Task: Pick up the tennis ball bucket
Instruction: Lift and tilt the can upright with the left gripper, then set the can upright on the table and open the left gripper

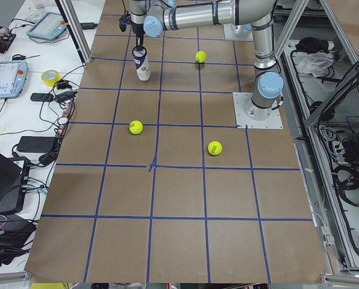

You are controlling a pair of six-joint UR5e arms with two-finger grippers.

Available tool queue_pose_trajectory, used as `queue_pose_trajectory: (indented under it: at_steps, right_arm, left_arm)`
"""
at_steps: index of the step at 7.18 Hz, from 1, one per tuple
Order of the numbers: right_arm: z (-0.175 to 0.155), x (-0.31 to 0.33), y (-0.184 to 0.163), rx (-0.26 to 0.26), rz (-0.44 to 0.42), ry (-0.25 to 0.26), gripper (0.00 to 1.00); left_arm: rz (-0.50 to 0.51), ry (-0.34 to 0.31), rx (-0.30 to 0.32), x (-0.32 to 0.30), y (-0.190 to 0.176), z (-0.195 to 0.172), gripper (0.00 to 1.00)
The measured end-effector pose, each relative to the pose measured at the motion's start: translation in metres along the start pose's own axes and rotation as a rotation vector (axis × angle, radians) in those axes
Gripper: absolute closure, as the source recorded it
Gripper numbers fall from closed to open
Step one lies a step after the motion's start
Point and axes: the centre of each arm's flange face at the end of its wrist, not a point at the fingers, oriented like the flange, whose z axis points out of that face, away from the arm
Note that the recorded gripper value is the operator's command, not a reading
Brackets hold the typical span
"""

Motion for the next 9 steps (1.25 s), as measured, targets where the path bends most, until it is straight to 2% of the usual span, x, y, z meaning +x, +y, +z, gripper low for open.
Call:
queue_pose_trajectory:
  at_steps: [1,2,6,9]
  right_arm:
    - [0.000,0.000,0.000,0.000,0.000,0.000,0.00]
    - [0.000,0.000,0.000,0.000,0.000,0.000,0.00]
    - [0.000,0.000,0.000,0.000,0.000,0.000,0.00]
    - [0.001,0.000,0.001,-0.002,0.000,0.000,0.00]
  left_arm:
    - [-0.002,-0.003,-0.007,0.002,0.001,0.003,0.14]
    - [-0.013,-0.002,-0.013,0.004,0.002,0.005,0.00]
    - [-0.046,0.015,0.025,0.022,0.012,-0.021,0.00]
    - [-0.023,0.016,0.042,0.013,0.028,-0.073,0.00]
